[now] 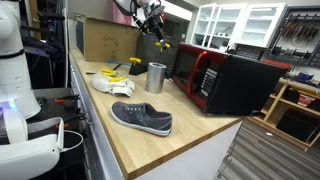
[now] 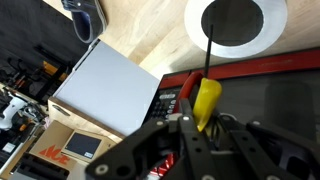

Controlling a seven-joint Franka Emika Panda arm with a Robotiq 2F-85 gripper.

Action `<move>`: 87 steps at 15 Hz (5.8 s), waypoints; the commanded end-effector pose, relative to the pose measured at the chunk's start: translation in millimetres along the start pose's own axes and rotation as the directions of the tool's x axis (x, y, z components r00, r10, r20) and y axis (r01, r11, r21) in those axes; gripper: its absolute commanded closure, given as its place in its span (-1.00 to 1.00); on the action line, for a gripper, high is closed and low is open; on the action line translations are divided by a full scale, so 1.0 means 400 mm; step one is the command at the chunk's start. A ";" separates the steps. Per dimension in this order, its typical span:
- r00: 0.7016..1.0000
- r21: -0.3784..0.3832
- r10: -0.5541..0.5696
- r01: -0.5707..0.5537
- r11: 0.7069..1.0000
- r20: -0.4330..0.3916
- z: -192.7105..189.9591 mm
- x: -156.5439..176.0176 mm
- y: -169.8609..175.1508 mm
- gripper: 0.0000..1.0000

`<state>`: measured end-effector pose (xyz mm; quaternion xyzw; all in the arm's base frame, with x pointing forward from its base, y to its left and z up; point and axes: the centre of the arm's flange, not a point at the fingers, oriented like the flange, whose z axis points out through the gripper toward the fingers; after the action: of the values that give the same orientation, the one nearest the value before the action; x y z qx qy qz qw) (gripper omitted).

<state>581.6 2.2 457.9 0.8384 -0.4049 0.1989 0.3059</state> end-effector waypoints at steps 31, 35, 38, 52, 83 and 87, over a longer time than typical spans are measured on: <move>0.998 -0.066 -0.030 0.034 0.997 0.057 0.160 -0.108 -0.108 -0.71; 0.998 -0.058 -0.018 0.022 0.998 0.064 0.154 -0.096 -0.102 -1.00; 0.995 -0.030 -0.007 0.010 1.000 0.097 0.132 -0.088 -0.095 -1.00; 0.954 0.524 -0.275 0.175 0.834 0.120 -0.123 0.014 -0.058 -1.00; 0.833 0.562 -0.375 0.095 0.821 0.408 0.040 0.072 0.030 -1.00; 0.827 0.524 -0.339 0.065 0.849 0.447 0.103 0.103 0.052 -1.00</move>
<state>589.0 -46.5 459.0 0.9516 -0.3041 0.0385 -0.0234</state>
